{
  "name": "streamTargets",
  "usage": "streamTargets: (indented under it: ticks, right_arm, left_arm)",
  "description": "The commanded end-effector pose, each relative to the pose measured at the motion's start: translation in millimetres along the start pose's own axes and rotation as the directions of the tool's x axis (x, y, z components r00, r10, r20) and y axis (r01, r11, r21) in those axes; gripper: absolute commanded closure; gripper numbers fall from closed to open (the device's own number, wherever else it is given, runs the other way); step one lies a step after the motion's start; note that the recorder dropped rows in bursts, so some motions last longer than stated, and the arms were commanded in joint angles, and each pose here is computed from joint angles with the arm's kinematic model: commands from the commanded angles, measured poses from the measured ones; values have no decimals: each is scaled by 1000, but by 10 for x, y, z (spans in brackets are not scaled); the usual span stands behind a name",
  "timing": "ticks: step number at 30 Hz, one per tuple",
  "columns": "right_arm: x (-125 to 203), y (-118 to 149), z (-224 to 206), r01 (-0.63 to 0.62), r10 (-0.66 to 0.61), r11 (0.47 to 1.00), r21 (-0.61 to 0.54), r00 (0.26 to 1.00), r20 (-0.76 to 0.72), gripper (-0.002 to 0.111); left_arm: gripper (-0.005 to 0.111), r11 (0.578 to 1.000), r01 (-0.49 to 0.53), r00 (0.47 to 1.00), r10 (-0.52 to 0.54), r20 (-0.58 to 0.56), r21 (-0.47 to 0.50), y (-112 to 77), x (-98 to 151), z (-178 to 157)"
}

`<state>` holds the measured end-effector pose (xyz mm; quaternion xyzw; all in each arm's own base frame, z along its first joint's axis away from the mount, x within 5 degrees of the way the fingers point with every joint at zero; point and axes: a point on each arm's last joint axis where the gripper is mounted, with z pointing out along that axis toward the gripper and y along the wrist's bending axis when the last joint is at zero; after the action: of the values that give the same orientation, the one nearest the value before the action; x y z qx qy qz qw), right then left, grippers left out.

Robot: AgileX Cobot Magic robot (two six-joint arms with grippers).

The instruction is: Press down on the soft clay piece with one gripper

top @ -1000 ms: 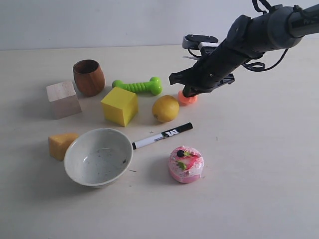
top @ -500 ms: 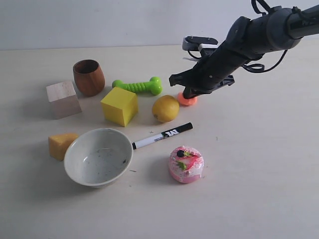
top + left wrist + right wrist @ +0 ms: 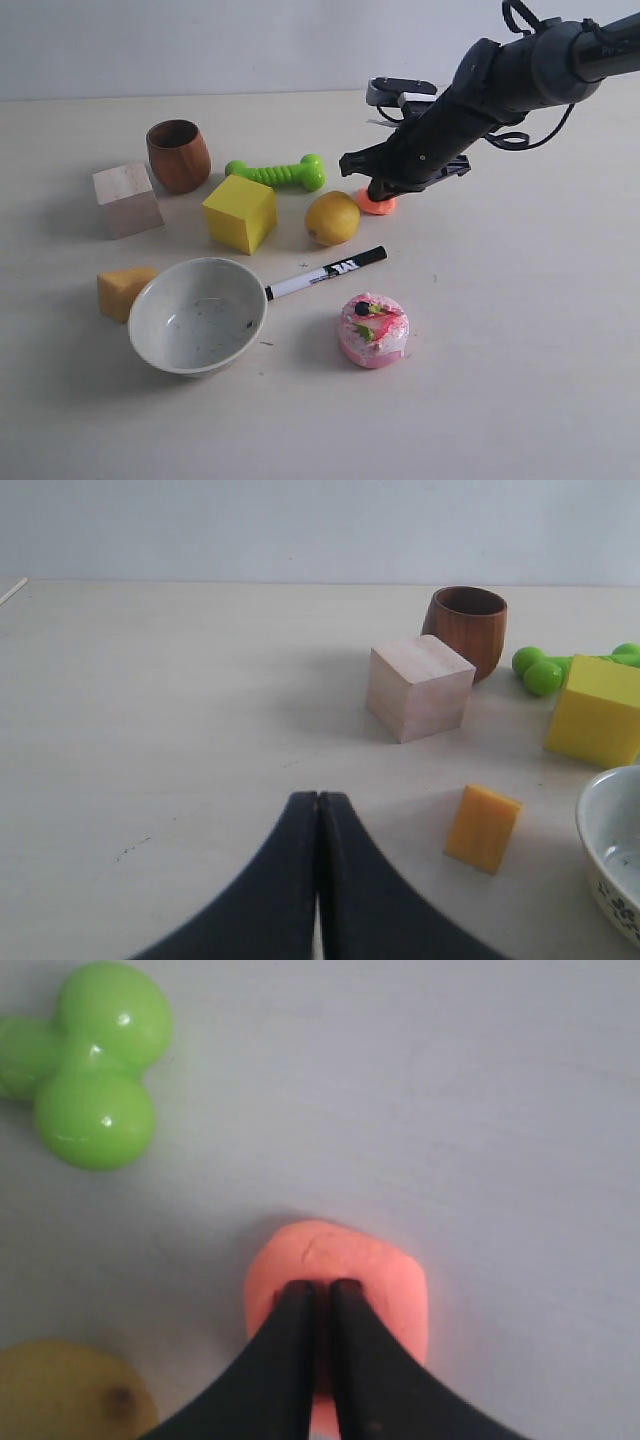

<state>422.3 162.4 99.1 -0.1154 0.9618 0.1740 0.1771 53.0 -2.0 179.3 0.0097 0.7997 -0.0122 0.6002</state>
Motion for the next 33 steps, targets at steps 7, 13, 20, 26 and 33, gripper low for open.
streamTargets:
  ticks: [7, 13, 20, 26, 33]
  right_arm:
    - [19, 1, 19, -25, 25, 1000, -12, 1000, -7, 91]
    - [16, 0, 19, -23, 23, 1000, -10, 1000, -3, 102]
    - [5, 3, 4, -18, 18, 1000, -9, 1000, 5, 103]
    - [-28, 22, -54, -8, 8, 1000, -10, 1000, 23, 103]
    - [-31, 29, -70, -7, 7, 1000, -12, 1000, 23, 103]
  left_arm:
    - [107, 1000, 1, 1000, -2, 15, 6, -4, -19, -4]
    - [107, 1000, 1, 1000, -2, 15, 6, -4, -19, -4]
    - [107, 1000, 1, 1000, -2, 15, 6, -4, -19, -4]
    - [107, 1000, 1, 1000, -2, 15, 6, -4, -19, -4]
    - [107, 1000, 1, 1000, -2, 15, 6, -4, -19, -4]
